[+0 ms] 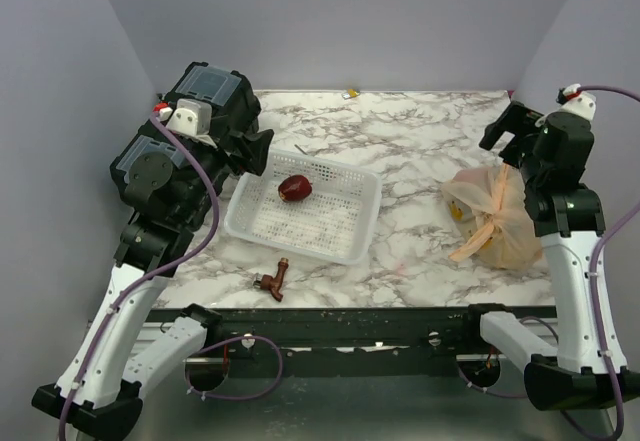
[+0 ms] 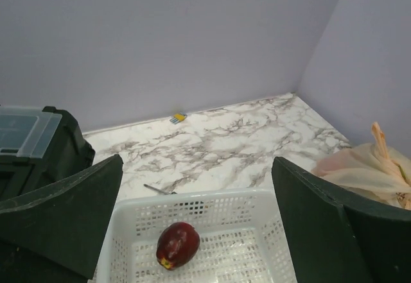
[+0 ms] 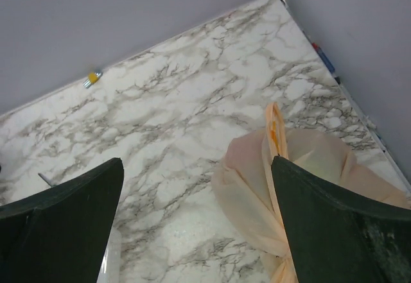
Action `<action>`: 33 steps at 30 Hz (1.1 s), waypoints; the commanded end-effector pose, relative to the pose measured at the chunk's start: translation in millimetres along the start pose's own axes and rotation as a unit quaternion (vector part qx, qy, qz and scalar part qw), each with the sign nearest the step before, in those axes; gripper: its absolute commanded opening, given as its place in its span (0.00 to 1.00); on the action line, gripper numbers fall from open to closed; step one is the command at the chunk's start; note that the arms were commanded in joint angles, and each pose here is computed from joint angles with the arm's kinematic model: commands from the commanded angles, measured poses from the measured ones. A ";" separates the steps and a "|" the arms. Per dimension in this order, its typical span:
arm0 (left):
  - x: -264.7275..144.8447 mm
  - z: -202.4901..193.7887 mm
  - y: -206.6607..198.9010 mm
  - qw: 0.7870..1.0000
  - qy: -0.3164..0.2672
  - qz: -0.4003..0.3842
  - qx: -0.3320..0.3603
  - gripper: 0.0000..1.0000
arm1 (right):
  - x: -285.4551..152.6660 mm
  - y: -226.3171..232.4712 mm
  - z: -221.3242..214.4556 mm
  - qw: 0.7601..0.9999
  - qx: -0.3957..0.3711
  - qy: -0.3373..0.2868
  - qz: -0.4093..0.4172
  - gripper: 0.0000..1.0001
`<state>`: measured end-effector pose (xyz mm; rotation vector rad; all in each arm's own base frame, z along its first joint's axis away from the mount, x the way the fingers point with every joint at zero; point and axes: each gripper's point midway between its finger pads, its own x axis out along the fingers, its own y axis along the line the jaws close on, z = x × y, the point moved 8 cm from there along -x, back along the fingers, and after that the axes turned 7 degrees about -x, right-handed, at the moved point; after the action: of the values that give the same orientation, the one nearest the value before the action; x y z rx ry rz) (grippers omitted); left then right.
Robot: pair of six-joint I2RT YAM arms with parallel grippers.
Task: Take the fake fruits out of the plastic bag
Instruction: Move the plastic bag to the center of the board.
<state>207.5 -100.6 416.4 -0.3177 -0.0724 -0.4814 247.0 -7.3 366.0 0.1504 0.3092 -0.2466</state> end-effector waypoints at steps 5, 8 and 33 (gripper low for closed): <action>5.9 -19.5 -7.8 0.999 -0.001 -0.039 0.000 0.99 | 1.8 -16.6 -14.4 0.996 0.032 0.006 -0.087 1.00; 7.7 -22.4 -10.8 0.999 0.004 -0.047 -0.006 0.99 | 4.1 -19.5 -31.4 0.994 0.039 0.026 -0.098 1.00; 19.1 -53.1 -25.4 0.996 0.045 -0.075 -0.014 0.99 | 34.2 -51.8 -127.6 0.946 0.086 0.129 -0.286 1.00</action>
<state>212.2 -143.4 376.6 -0.3199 0.0091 -0.6268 236.6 -31.8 230.3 0.2574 0.6389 -0.7364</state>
